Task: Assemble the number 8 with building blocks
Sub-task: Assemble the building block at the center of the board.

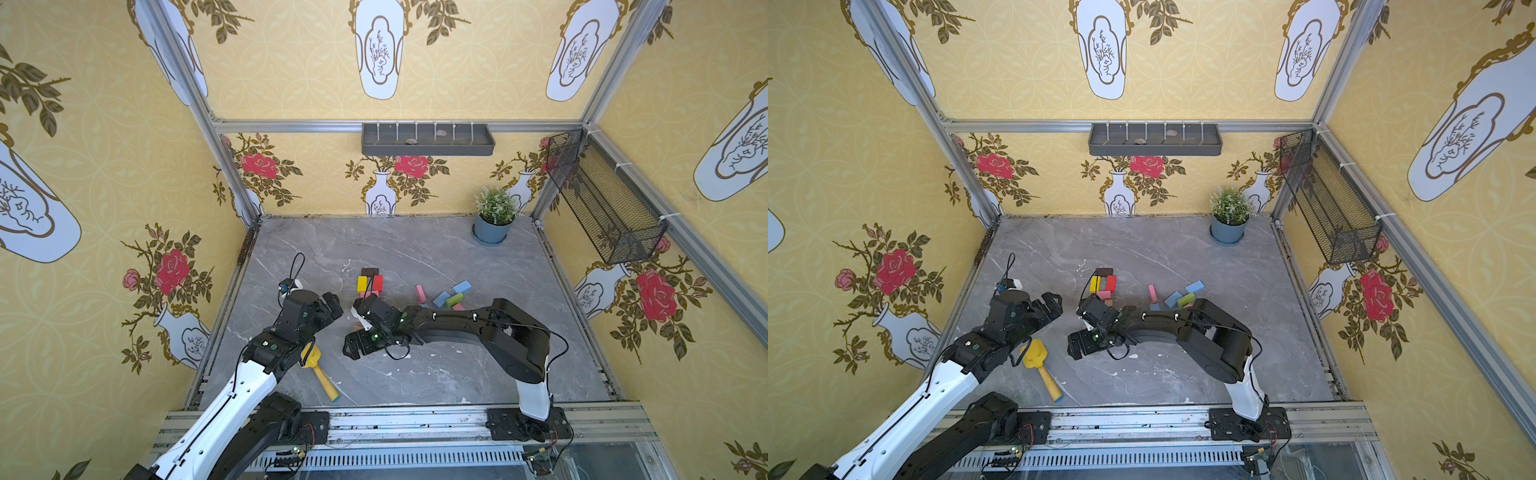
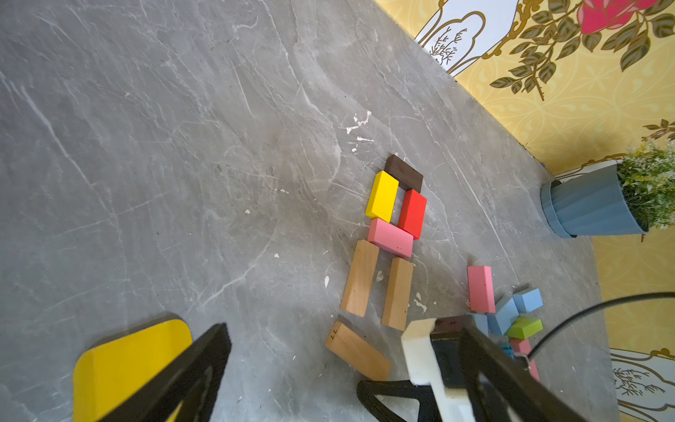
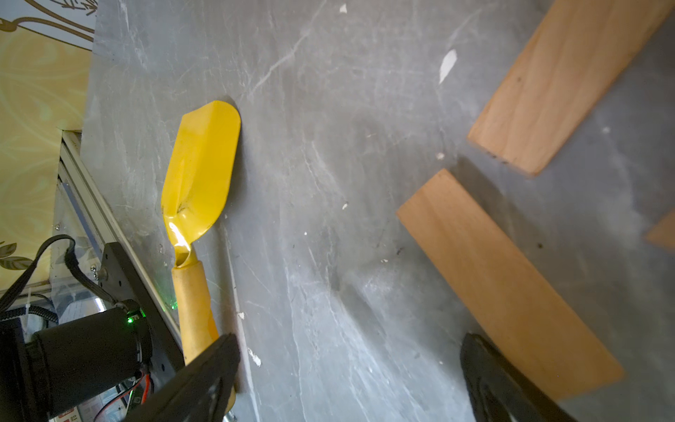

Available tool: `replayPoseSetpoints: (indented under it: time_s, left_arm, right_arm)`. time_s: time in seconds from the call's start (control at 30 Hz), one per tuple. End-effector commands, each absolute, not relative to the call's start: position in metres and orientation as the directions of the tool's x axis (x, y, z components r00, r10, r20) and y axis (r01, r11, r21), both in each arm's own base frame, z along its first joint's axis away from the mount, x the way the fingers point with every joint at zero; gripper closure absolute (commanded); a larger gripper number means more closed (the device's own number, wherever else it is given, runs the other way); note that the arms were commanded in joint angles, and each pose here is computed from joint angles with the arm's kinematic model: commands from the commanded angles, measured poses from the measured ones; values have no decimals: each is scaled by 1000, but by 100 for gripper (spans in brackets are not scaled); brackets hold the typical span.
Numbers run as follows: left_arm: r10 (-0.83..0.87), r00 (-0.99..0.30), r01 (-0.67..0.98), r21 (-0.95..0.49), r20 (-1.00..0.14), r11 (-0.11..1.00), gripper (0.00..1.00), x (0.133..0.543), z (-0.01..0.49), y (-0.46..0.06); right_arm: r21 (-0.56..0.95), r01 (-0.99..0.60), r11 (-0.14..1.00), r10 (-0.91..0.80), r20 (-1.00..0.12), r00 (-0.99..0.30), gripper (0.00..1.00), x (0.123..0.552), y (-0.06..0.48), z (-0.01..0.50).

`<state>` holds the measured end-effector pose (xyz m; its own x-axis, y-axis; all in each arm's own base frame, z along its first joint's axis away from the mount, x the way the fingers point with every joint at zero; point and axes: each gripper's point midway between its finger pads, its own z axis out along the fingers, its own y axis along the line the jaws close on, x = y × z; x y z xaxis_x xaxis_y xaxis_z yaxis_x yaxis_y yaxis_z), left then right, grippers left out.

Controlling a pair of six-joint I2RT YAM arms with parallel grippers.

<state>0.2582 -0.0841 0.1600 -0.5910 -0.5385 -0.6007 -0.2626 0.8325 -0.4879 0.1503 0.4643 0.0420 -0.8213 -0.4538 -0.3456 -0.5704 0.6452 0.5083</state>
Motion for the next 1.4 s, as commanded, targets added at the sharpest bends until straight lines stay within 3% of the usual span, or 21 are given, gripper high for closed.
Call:
replayPoseSetpoints:
  time_s: [0.0,0.3,0.43,0.63,0.93,1.37]
  left_arm:
    - [-539,-586,-267,-485,-604,833,0,259,158,-83]
    - [-505,-655,-240,-480,-562,844,3,253,141,-94]
    - [-482,-706,-222,-484,-520,847,16,248,129,-103]
    - [-435,-774,-172,-509,-461,844,37,241,107,-120]
    - [-405,-819,-155,-524,-407,838,54,240,78,-133]
    - [-363,-872,-139,-544,-329,828,68,246,45,-154]
  right_arm:
    - [490,-557,671,-431,-354,-830,3,156,459,42]
    - [553,-588,590,-421,-411,-809,2,149,461,68]
    - [571,-577,584,-376,-439,-816,2,156,448,85]
    - [585,-477,656,-301,-377,-876,0,178,419,73]
    - [606,-364,707,-234,-286,-929,16,193,411,51]
    - [637,-293,713,-190,-227,-955,41,201,413,38]
